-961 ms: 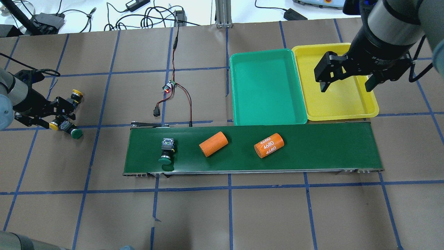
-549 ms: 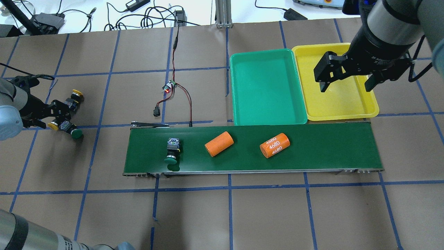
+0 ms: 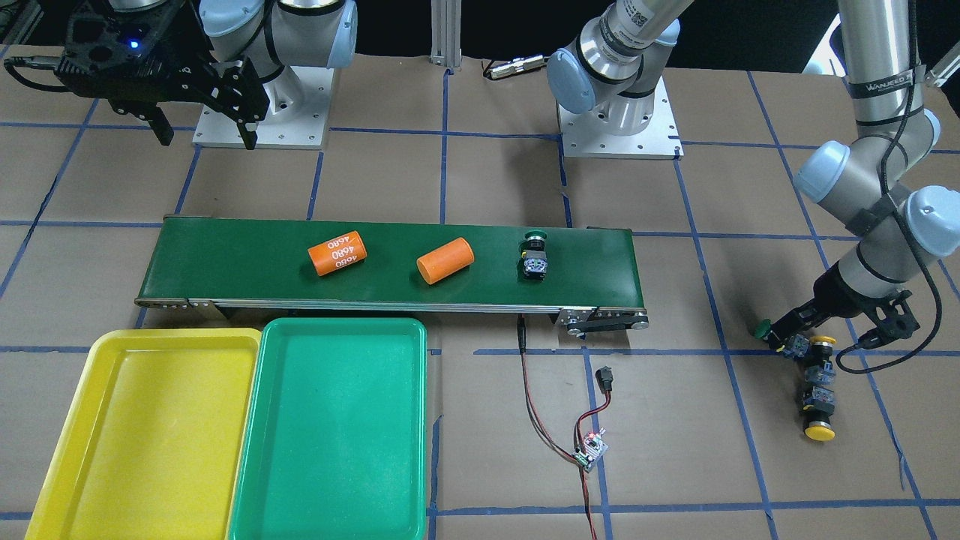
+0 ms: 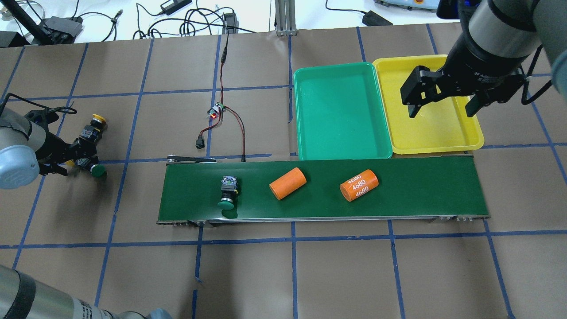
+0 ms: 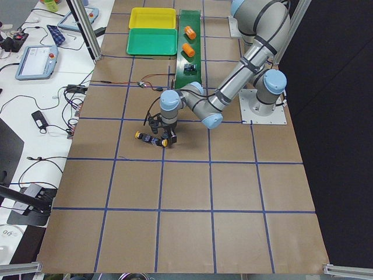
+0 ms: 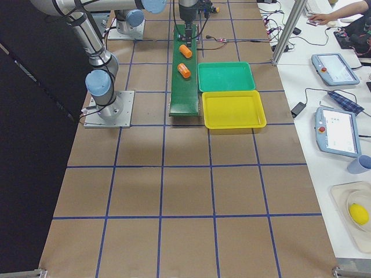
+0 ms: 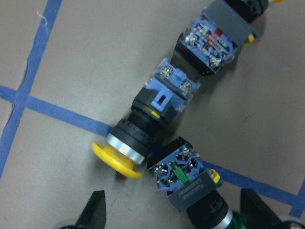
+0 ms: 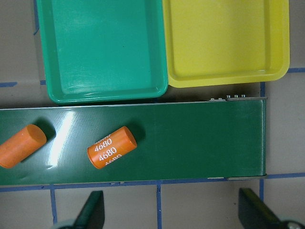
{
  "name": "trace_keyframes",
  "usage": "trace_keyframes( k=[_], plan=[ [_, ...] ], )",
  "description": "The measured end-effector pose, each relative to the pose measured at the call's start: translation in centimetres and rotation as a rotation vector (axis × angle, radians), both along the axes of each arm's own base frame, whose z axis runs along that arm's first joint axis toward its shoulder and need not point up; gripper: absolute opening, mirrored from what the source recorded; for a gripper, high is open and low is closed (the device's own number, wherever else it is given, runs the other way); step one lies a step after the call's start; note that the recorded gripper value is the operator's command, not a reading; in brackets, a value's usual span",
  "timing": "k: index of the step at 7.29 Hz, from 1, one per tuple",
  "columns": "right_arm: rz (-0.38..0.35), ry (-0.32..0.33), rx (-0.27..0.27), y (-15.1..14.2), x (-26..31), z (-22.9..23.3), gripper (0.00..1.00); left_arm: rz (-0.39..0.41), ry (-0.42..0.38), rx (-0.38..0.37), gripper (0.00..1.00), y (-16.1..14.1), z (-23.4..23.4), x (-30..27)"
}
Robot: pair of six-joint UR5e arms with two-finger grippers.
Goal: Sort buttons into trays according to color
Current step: 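Return the left gripper and grasp another green-capped switch, then place the second green-capped switch on the belt with the left gripper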
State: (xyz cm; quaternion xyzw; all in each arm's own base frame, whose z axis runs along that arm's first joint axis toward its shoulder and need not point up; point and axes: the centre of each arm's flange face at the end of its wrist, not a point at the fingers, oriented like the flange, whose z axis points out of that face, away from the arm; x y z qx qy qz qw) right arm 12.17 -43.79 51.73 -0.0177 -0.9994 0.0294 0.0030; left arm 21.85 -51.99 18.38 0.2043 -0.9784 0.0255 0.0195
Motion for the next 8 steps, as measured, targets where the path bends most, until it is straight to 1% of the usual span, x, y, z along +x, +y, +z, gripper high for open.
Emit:
trace_keyframes(
  k=[1,2,3,5,6,7,8],
  plan=[
    [0.001,0.0,0.001,0.0,-0.02,0.0,1.0,0.032,0.01,0.005,0.95,0.01,-0.45,-0.09],
    [0.001,0.001,0.001,0.01,-0.02,-0.01,1.0,0.057,0.015,0.007,0.6,-0.03,-0.68,-0.12],
    [0.001,0.001,0.002,-0.01,-0.03,-0.04,1.0,0.066,0.016,0.007,0.57,-0.08,-0.81,-0.1],
    [0.001,0.001,0.003,-0.03,-0.05,-0.06,1.0,0.064,0.017,0.004,0.58,-0.19,-0.93,-0.05],
    [-0.001,0.001,0.003,-0.06,-0.09,-0.09,1.0,0.062,0.019,0.004,0.51,-0.25,-1.1,-0.02],
    [-0.004,0.0,0.005,-0.13,-0.21,-0.13,1.0,0.061,0.02,0.004,0.04,-0.29,-1.28,-0.01],
    [-0.009,0.001,0.007,-0.22,-0.4,-0.21,1.0,0.058,0.02,0.002,0.0,-0.28,-1.27,-0.02]
  ],
)
